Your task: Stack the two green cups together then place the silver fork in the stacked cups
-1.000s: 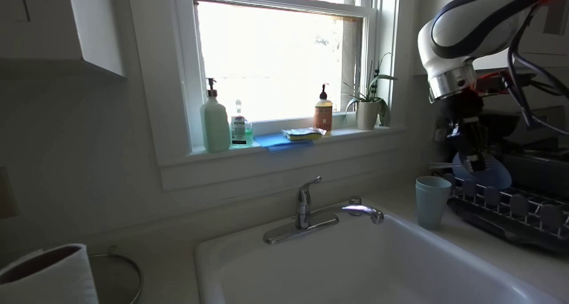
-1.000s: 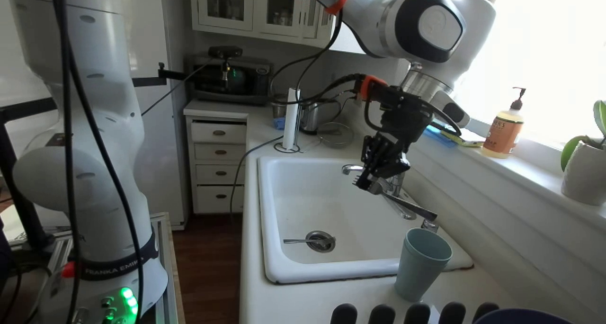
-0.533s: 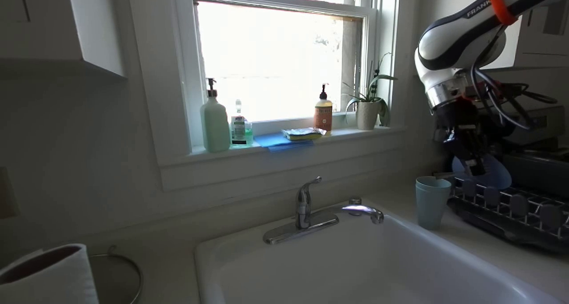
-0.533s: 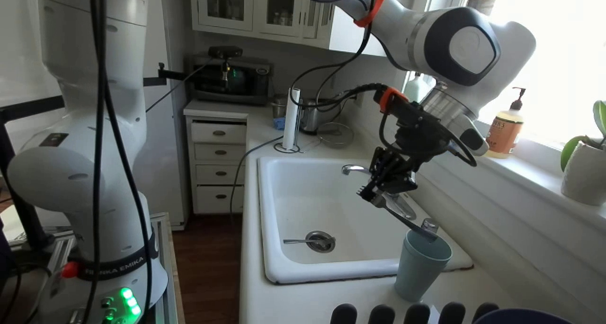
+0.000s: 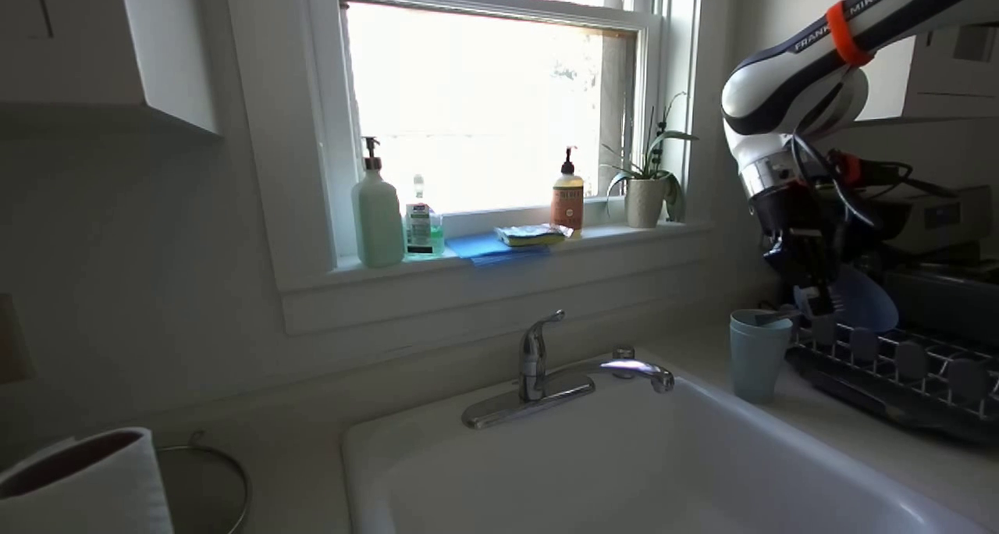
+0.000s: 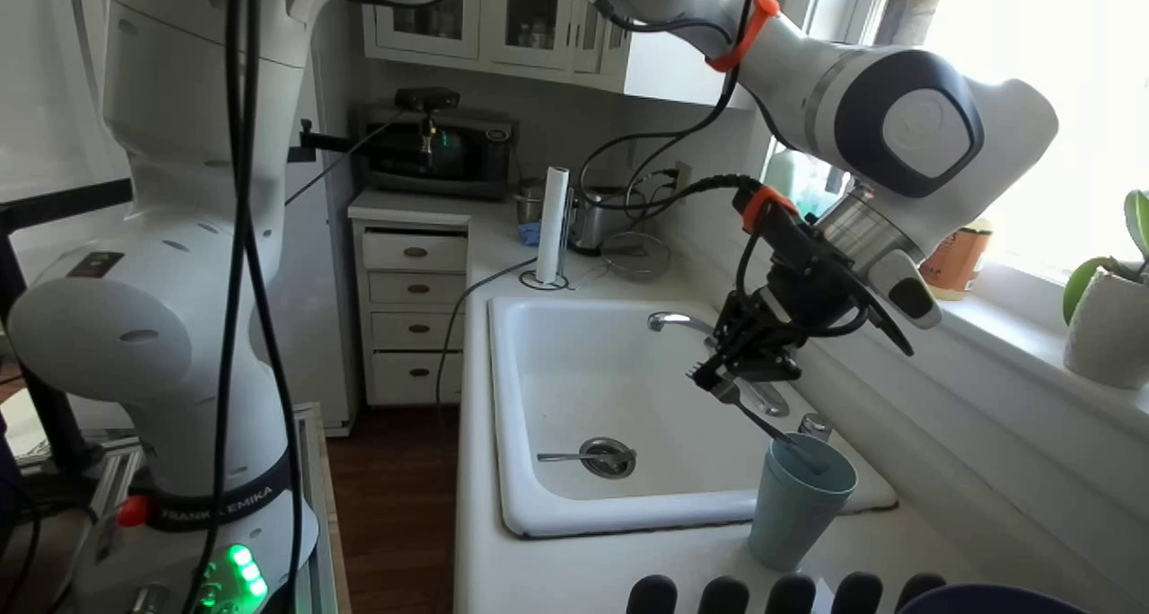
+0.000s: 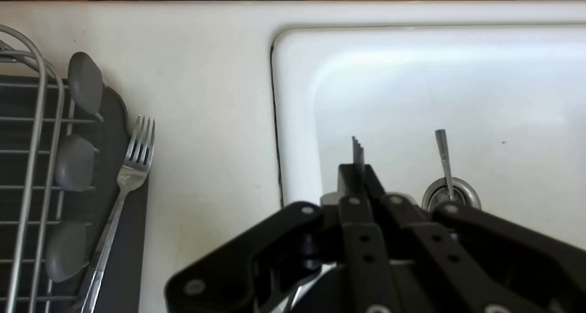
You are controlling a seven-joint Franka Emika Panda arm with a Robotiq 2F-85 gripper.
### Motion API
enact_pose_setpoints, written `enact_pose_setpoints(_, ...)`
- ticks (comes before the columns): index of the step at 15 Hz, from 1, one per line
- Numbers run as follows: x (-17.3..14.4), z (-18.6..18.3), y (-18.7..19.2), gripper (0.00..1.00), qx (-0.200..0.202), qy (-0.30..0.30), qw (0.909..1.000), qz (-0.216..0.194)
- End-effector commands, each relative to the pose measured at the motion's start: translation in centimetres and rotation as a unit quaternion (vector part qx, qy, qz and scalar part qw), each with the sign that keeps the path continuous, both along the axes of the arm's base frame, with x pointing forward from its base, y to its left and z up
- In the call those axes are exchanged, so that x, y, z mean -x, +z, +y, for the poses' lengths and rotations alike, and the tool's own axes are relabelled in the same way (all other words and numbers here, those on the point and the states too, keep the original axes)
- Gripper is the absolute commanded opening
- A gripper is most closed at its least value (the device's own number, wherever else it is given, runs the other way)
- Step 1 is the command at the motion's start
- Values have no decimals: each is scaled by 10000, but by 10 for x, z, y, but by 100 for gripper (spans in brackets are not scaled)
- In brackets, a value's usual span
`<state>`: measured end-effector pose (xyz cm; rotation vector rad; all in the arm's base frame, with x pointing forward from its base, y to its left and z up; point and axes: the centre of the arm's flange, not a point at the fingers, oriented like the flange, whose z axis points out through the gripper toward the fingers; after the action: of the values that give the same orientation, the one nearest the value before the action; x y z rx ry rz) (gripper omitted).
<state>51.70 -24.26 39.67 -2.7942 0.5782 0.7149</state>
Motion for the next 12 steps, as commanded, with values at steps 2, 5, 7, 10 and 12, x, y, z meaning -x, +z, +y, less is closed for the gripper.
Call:
enact_pose_setpoints(2, -10, -13, -11, 1, -269, -109, 9995, 94)
enact_pose_setpoints(5, -17, -21, -21, 1, -404, -248, 9988, 95)
enact_pose_setpoints(7, -21, -25, -26, 1, -510, -319, 9981, 105)
enact_pose_setpoints(10, -28, -32, -31, 1, -604, -438, 9972, 105)
enact_pose_setpoints(12, -32, -39, -33, 1, -674, -516, 9963, 127)
